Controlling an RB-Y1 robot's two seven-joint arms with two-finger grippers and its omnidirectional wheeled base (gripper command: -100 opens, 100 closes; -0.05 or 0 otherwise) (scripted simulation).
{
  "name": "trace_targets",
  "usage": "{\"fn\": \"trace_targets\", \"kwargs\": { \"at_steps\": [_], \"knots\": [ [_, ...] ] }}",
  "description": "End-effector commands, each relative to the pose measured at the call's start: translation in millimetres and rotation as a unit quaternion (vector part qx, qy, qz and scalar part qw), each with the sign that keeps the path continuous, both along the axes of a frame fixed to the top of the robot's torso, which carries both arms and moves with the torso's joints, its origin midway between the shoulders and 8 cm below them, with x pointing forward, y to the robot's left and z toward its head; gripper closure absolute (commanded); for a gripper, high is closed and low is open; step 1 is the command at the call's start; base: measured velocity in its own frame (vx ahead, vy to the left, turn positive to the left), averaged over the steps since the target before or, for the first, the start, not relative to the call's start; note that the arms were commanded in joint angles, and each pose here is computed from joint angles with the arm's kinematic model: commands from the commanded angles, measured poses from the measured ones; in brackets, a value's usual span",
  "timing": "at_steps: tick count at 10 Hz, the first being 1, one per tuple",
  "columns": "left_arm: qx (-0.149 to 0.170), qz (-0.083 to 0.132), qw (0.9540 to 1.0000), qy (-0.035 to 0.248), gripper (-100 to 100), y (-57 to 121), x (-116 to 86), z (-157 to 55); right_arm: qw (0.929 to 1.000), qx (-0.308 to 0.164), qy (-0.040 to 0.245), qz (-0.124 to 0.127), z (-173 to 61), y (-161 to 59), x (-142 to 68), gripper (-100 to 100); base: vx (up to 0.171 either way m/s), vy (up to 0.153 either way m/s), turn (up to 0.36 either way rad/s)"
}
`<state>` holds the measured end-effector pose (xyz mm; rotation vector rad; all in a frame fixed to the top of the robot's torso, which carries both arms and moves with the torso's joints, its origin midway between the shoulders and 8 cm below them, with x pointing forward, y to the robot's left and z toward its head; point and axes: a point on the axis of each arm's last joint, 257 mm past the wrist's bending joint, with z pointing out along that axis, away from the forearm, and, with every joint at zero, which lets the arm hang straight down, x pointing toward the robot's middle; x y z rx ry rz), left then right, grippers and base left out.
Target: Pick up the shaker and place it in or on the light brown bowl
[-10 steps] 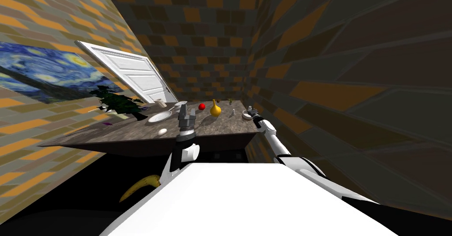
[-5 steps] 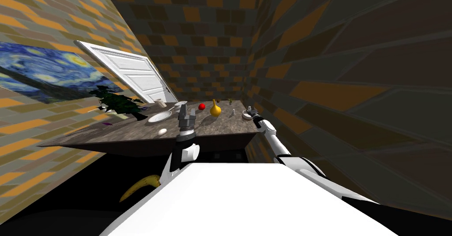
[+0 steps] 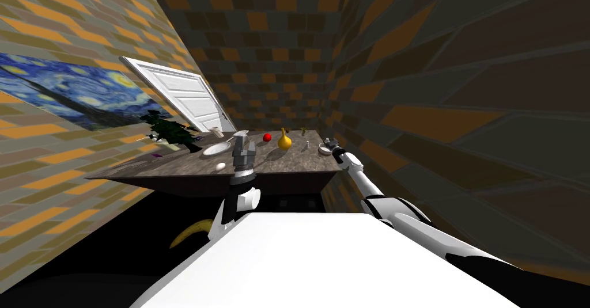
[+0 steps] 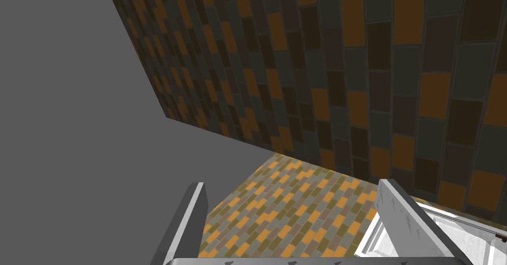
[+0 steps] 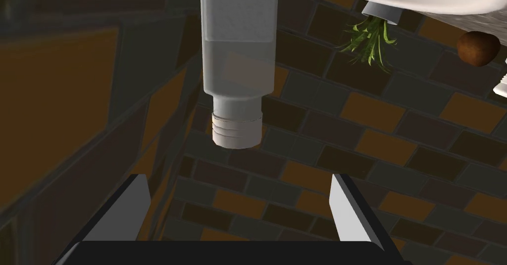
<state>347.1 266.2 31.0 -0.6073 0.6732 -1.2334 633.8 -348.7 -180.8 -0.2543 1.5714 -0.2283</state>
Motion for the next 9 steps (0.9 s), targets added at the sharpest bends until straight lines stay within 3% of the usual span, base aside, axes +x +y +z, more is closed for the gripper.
{"fn": "trace_targets", "kwargs": {
  "at_steps": [1,3,7,8,9],
  "knots": [
    [0.0,0.0,1.0,0.0,0,0.0,0,0,1.0,0.0,0.0,-0.008,9,-14,8,-100,-0.062,0.019,0.1],
    [0.0,0.0,1.0,0.0,0,0.0,0,0,0.9999,-0.001,-0.001,-0.012,16,-23,13,-100,-0.072,0.025,0.06],
    [0.0,0.0,1.0,0.0,0,0.0,0,0,0.9993,-0.003,-0.006,-0.036,48,-61,29,-100,-0.069,0.03,0.082],
    [0.0,0.0,1.0,0.0,0,0.0,0,0,0.9995,-0.004,-0.005,-0.031,41,-54,27,-100,-0.038,0.018,0.009],
    [0.0,0.0,1.0,0.0,0,0.0,0,0,0.9994,-0.003,-0.005,-0.033,42,-55,27,0,-0.007,0.003,-0.003]
  ]
}}
